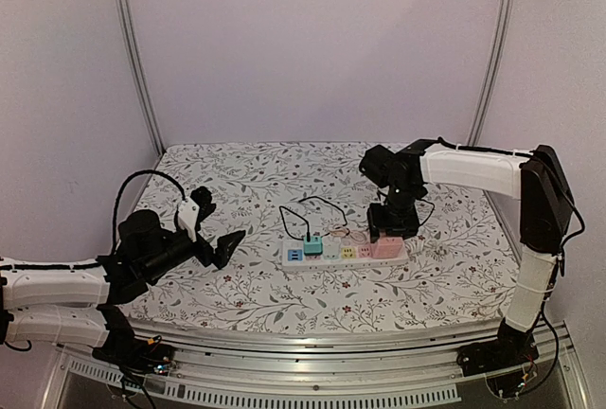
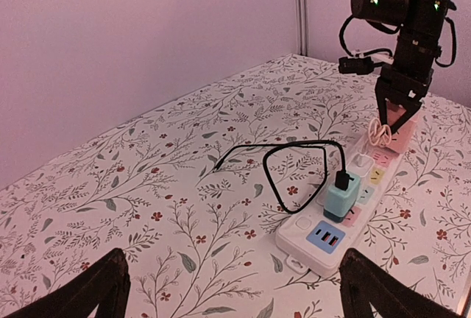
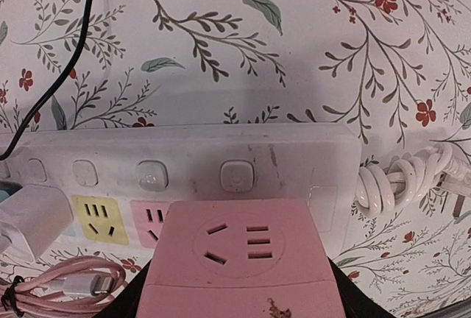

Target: Insert the plug

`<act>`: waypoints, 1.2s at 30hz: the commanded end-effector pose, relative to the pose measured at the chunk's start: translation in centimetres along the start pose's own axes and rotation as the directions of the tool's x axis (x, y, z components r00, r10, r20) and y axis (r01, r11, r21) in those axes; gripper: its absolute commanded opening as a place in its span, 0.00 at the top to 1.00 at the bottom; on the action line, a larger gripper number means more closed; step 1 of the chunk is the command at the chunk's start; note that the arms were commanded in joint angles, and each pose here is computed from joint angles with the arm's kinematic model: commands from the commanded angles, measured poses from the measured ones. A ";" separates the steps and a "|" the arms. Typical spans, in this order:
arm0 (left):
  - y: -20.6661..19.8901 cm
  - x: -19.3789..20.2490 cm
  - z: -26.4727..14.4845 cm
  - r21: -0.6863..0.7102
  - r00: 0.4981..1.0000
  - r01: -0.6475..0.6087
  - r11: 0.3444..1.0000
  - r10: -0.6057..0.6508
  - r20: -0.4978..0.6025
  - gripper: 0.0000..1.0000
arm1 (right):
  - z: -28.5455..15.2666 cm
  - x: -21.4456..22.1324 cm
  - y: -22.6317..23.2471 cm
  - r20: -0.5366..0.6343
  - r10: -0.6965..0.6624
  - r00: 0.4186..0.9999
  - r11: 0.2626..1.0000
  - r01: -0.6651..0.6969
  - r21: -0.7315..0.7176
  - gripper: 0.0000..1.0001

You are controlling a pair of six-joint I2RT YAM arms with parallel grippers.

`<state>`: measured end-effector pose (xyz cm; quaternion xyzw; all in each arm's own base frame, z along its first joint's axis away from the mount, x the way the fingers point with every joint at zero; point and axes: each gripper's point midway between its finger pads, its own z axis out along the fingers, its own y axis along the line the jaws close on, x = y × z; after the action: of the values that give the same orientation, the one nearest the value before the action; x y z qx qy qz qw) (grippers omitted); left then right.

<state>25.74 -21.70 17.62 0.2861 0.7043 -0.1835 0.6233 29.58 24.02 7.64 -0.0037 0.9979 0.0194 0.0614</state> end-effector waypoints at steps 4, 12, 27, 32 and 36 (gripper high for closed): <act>0.3 0.7 0.0 -0.002 1.000 0.003 1.000 -0.003 -0.016 0.01 | 1.6 0.7 -0.5 -0.039 0.013 0.999 1.000 -0.013 0.016 1.00; 0.3 0.6 0.0 -0.004 1.000 0.000 1.000 0.000 -0.015 0.00 | 5.7 3.0 -2.2 -0.128 0.023 0.992 0.995 -0.010 0.102 1.00; 0.3 1.0 0.2 -0.003 1.000 0.000 1.000 0.000 -0.030 0.01 | 10.5 6.8 -4.4 -0.229 0.034 0.973 0.966 0.027 0.258 1.00; 0.3 1.1 0.2 -0.001 0.999 0.001 1.000 -0.001 -0.034 0.01 | 11.2 7.4 -4.8 -0.242 0.041 0.969 0.963 0.026 0.269 1.00; 0.2 1.2 0.3 0.000 0.999 -0.001 1.000 0.001 -0.039 0.01 | 12.1 8.2 -4.9 -0.264 0.057 0.963 0.964 0.015 0.264 1.00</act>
<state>25.80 -21.75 17.06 0.2891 0.7095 -0.1820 0.6164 29.67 24.12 4.52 0.0039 0.9970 -0.0100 0.0764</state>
